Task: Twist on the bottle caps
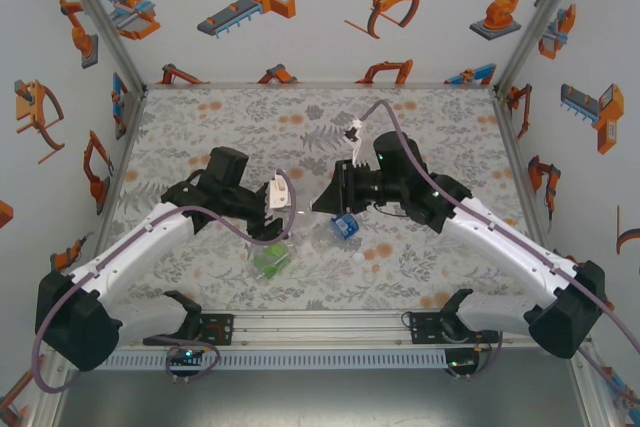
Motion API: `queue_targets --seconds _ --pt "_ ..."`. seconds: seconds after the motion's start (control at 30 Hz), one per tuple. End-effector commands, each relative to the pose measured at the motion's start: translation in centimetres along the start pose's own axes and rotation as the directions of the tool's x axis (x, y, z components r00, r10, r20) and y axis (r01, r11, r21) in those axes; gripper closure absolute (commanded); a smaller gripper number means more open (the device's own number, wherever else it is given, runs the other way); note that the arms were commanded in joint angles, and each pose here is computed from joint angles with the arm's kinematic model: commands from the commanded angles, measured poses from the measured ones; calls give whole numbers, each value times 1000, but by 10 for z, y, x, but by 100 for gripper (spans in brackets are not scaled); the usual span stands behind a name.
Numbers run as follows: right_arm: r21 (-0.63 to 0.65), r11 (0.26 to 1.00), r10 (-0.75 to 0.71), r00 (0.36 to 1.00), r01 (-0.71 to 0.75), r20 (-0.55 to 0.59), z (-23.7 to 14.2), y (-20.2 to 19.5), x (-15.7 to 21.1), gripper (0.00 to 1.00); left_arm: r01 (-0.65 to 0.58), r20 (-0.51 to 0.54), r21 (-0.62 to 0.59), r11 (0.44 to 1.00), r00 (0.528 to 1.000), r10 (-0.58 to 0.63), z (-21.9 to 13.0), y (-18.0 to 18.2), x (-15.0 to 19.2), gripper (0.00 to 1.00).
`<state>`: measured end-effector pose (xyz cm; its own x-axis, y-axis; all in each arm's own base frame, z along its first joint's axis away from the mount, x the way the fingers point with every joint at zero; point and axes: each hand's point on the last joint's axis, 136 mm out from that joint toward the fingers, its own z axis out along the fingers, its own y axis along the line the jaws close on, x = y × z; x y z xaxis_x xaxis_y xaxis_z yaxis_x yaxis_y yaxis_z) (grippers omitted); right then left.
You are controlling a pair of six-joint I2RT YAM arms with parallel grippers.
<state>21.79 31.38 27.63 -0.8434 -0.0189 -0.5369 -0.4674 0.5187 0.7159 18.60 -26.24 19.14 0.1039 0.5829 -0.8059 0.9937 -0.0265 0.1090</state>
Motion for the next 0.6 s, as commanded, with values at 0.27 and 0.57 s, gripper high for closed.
queue_targets --seconds 0.27,0.57 --pt "91 926 363 931 -366 48 10 -14 -7 76 -35 44 1 999 998 35 -2 3 -16 100" --pt "43 984 -173 982 170 79 -21 23 -32 50 -45 53 9 999 998 44 -2 1 -16 100"
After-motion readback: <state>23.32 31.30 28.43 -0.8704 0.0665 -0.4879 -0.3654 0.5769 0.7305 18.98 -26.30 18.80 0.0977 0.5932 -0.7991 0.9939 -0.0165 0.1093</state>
